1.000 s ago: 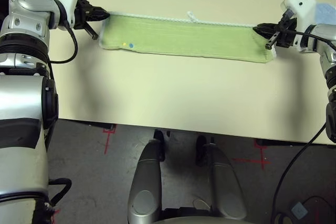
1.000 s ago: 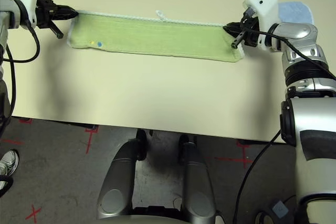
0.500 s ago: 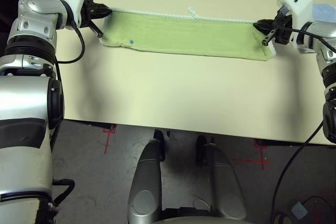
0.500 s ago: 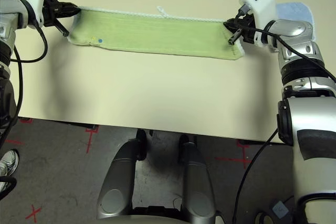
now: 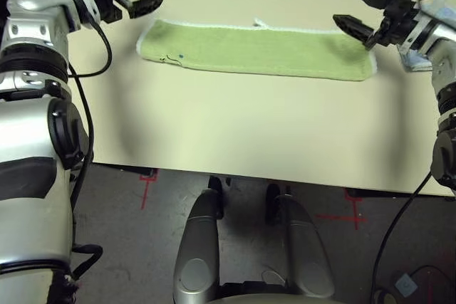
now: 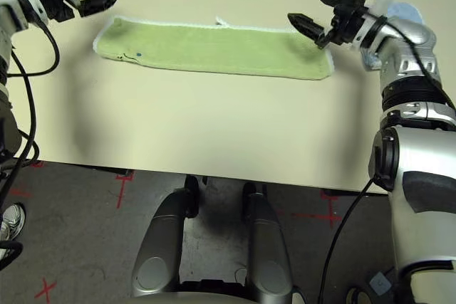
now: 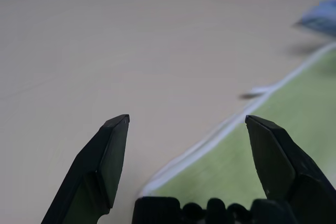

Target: Fold the towel and set it aside.

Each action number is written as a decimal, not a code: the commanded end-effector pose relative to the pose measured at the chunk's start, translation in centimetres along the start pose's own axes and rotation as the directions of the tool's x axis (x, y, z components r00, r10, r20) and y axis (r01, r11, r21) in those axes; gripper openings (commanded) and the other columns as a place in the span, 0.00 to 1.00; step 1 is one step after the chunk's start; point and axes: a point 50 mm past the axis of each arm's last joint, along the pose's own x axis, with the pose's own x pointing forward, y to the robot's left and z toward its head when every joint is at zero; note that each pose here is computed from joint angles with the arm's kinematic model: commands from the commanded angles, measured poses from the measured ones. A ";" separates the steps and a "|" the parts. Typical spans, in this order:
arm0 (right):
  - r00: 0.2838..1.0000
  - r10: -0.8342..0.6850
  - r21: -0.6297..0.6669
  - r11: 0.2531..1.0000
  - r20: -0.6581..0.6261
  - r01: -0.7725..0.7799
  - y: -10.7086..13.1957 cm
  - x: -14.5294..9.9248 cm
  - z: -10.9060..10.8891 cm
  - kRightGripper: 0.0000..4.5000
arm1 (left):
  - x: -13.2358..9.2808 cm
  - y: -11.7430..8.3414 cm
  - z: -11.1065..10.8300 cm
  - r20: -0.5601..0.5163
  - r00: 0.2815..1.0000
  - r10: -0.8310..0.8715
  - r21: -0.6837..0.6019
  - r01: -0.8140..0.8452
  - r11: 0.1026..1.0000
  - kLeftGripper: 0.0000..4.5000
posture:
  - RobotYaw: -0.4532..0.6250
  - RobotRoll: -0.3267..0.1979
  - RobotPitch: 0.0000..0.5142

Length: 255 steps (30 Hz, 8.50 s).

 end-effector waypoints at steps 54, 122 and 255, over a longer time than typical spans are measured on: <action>0.855 -0.294 0.731 0.444 -0.427 0.518 4.4 -6.3 -7.3 0.99 | 0.6 -4.4 -7.1 -0.061 0.892 -0.448 0.178 0.451 0.875 1.00 | 0.45 0.62 0.71; 0.992 -0.062 0.260 0.962 -0.110 0.088 3.0 -4.6 -3.0 0.01 | 2.6 -4.8 -8.6 -0.032 0.927 -0.373 0.146 0.374 0.916 1.00 | 0.44 0.62 0.69; 0.768 0.447 -0.336 0.713 -0.459 -0.616 10.5 12.5 -3.6 0.99 | 2.3 -4.9 -7.8 0.004 0.908 -0.419 0.151 0.414 0.898 1.00 | 0.52 0.62 0.69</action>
